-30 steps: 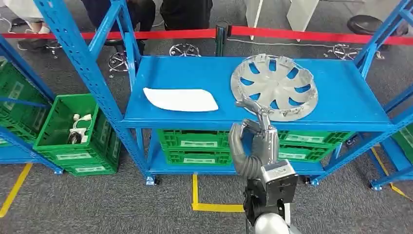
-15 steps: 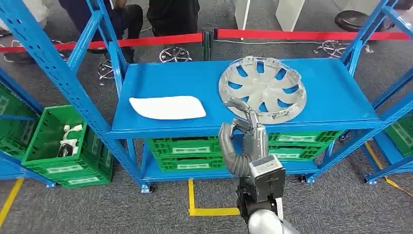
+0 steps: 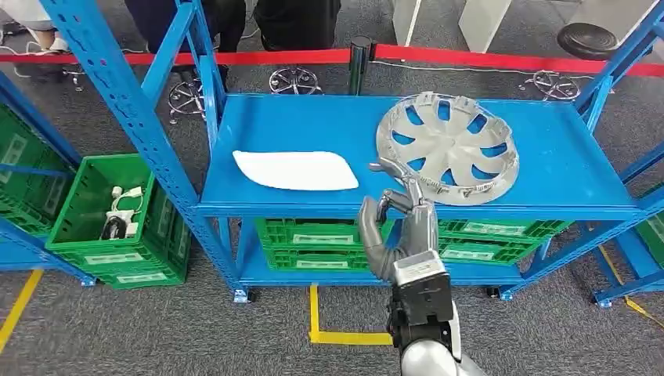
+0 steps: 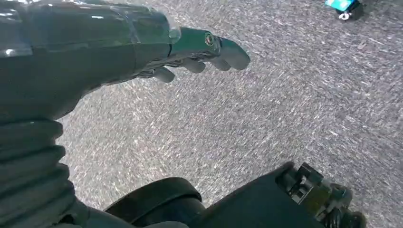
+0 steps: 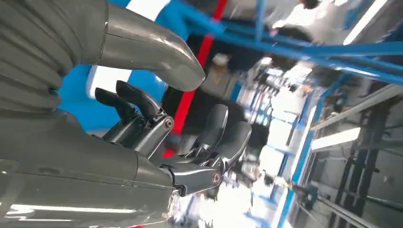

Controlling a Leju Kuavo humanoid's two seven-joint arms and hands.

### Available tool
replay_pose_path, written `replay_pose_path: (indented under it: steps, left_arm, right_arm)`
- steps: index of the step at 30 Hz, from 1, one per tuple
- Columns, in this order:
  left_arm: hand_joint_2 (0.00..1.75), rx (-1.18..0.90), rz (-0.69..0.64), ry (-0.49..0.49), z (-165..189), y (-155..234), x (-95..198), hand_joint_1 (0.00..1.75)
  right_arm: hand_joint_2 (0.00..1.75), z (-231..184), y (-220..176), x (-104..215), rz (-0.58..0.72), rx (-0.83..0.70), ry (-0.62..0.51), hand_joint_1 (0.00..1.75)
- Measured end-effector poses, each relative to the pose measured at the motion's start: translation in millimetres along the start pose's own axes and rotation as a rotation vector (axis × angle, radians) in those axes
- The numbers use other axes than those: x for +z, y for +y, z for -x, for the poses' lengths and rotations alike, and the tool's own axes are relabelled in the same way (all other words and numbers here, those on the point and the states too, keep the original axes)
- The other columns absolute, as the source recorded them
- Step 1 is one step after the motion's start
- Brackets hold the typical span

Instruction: Take the parts from the cabinet and place them on the table.

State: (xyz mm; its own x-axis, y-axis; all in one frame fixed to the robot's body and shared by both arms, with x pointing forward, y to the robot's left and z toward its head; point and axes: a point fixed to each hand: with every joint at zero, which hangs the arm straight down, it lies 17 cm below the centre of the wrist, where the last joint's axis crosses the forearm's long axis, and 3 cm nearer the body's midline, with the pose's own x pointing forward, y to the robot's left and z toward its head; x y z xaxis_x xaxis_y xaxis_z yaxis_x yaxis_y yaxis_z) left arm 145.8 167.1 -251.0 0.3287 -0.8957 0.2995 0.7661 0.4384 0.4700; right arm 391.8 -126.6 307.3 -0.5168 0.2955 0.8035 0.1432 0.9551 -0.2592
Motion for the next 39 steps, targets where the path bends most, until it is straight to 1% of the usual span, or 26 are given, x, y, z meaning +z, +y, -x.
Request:
replay_pose_path:
  steps: [3,4,6,9,13,16,18,23,29,35,39]
  left_arm:
    - [1.75,-0.02,0.002,-0.015,-2.9,-0.6,0.1,0.0]
    - [1.75,-0.028,0.003,-0.019,-3.9,-1.1,0.3,0.0]
    - [1.75,-0.042,0.004,-0.025,-5.5,-1.4,0.3,0.0]
    - [1.75,-0.051,0.005,-0.029,-8.5,-2.0,0.4,0.0]
    - [1.75,-0.045,0.005,-0.026,-9.5,-2.8,0.6,0.0]
    - [1.75,-0.046,0.005,-0.028,-10.1,-3.6,1.0,0.0]
    - [1.75,-0.044,0.007,-0.027,-10.2,-4.3,1.2,0.0]
    - [1.75,-0.046,0.008,-0.029,-11.2,-4.5,1.2,0.0]
    - [1.75,-0.053,-0.006,-0.027,-12.3,-2.6,1.1,0.0]
    - [1.75,-0.052,-0.008,-0.029,-13.8,-2.7,1.2,0.0]
    - [1.75,-0.033,-0.011,-0.024,-13.5,-2.3,1.2,0.0]
  right_arm:
    - [1.75,11.6,-15.8,-13.1,0.032,0.253,-0.029,1.75]
    - [1.75,21.5,-24.3,-18.9,0.046,0.387,-0.036,1.75]
    - [1.75,48.0,-46.3,-32.8,0.068,0.581,-0.005,1.75]
    - [1.75,101.3,-100.5,-51.0,0.104,0.781,0.1,1.75]
    - [1.75,156.8,-182.4,-57.1,0.156,0.965,0.265,1.75]
    - [1.75,172.8,-234.5,-57.3,0.201,1.034,0.342,1.75]
    - [1.75,177.3,-262.0,-56.3,0.229,1.067,0.374,1.75]
    - [1.75,186.6,-297.4,-46.8,0.25,1.125,0.423,1.75]
    - [1.75,198.8,-299.9,-35.2,0.224,1.126,0.45,1.75]
    - [1.75,204.4,-300.9,-30.7,0.215,1.116,0.467,1.75]
    - [1.75,216.4,-291.6,-28.5,0.145,1.068,0.493,1.75]
